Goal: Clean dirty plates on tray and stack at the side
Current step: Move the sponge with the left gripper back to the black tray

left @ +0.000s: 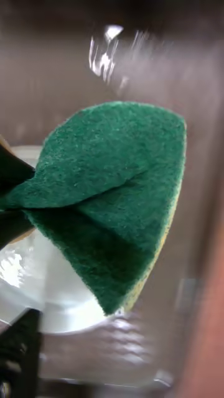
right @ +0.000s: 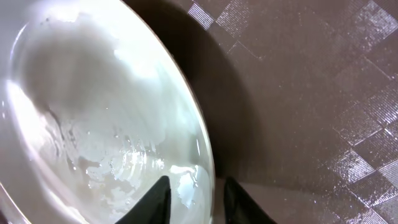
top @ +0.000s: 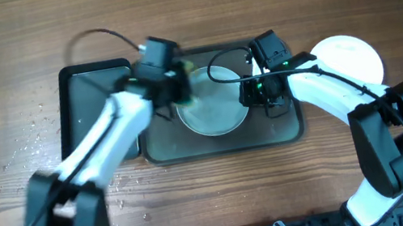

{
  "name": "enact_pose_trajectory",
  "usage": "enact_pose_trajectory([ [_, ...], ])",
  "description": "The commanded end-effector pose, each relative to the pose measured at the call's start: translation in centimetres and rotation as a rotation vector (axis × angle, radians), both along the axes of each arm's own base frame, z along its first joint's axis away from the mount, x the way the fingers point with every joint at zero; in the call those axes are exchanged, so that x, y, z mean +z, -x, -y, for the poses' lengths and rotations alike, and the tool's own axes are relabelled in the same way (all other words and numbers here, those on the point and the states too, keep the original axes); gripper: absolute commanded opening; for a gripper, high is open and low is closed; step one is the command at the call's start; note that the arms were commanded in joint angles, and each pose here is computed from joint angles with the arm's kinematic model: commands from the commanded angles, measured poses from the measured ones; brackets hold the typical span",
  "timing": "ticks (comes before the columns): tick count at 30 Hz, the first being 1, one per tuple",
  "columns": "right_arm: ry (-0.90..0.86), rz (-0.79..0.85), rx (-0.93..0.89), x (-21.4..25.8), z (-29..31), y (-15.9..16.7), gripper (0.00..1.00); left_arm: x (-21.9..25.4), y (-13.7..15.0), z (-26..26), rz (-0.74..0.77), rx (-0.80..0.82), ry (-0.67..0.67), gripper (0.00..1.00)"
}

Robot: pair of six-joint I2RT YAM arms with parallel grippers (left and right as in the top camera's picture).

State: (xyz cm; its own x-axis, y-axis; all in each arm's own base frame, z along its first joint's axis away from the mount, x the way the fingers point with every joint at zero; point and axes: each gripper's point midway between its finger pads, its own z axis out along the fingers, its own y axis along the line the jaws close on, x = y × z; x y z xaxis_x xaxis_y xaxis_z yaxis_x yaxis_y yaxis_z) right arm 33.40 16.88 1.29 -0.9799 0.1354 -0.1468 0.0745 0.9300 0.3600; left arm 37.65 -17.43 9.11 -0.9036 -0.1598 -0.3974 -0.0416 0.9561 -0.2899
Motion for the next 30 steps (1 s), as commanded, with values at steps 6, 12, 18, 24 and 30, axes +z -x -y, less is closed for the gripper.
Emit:
enact_pose_trajectory([
  [6, -0.006, 0.003, 0.007, 0.2, -0.2, 0.4, 0.33, 0.8, -0.2, -13.2, -0.068, 0.238, -0.185, 0.13],
  [12, -0.006, 0.003, 0.007, 0.2, -0.2, 0.4, 0.33, -2.8, 0.6, -17.6, -0.197, 0.317, -0.21, 0.1],
  [18, -0.006, 0.003, 0.007, 0.2, -0.2, 0.4, 0.34, -6.3, 0.9, -18.0, -0.281, 0.319, -0.224, 0.62],
  [24, -0.006, 0.003, 0.007, 0.2, -0.2, 0.4, 0.34, -6.7, 0.5, -18.2, -0.275, 0.323, -0.223, 0.88],
  [30, -0.006, 0.003, 0.007, 0.2, -0.2, 0.4, 0.34, -7.2, 1.0, -18.4, -0.287, 0.327, -0.241, 0.82],
])
